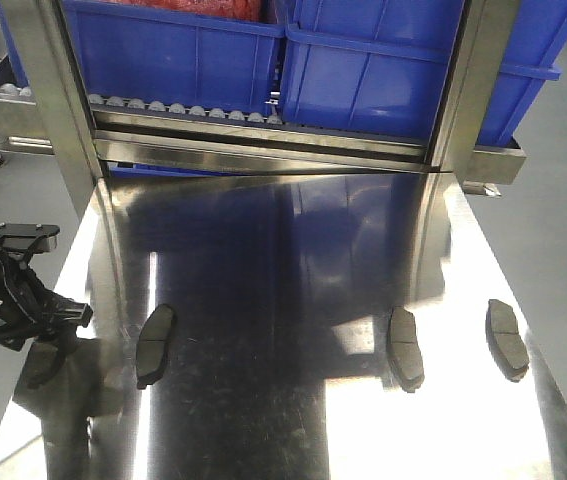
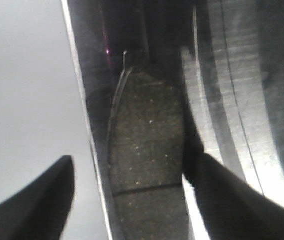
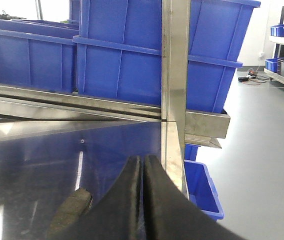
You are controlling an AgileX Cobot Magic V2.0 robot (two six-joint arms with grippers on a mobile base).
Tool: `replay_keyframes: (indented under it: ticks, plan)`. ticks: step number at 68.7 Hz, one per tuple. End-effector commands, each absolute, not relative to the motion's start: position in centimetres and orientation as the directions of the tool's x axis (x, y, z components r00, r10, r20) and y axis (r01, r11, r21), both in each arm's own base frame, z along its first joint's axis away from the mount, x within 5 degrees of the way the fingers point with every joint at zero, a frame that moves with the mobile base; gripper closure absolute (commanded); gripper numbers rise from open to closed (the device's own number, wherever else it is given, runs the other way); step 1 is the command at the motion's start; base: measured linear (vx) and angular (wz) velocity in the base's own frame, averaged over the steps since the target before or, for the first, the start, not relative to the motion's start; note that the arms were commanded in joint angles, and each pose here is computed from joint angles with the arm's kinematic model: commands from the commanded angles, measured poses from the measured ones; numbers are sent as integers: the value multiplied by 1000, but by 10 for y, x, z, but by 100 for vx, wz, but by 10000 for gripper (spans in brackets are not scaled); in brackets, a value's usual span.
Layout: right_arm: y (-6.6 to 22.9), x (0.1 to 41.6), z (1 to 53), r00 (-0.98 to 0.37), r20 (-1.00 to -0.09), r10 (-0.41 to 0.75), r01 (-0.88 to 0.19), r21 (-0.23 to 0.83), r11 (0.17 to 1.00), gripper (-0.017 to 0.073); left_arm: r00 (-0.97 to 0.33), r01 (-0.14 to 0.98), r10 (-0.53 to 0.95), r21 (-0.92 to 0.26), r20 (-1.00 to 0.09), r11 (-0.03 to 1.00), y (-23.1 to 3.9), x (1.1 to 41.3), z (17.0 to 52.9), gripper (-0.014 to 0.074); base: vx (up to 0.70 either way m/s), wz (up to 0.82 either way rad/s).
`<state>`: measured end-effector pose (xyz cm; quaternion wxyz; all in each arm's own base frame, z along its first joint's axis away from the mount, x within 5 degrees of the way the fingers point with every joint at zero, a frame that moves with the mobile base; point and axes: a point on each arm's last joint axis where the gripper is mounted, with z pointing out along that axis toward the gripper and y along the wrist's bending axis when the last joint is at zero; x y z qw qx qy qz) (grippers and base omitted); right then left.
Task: Move and align brake pads A on conveyor
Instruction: 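Lower the left gripper onto the outermost brake pad and grasp it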
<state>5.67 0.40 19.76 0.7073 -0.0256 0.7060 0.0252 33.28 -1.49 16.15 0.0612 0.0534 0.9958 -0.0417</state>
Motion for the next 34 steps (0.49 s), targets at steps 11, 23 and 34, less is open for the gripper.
replay_keyframes:
  ticks: [11,23,34]
  plan:
    - [4,56,199,72,-997,-2,-69,-7,998,562,-975,112,94,-81,-200,990,-16,337,183,367,0,0]
    - [4,56,199,72,-997,-2,-69,-7,998,562,-975,113,95,-81,-200,990,-16,337,183,483,0,0]
    - [4,56,199,72,-997,-2,-69,-7,998,562,-970,115,94,-78,-226,990,-16,336,191,496,0,0]
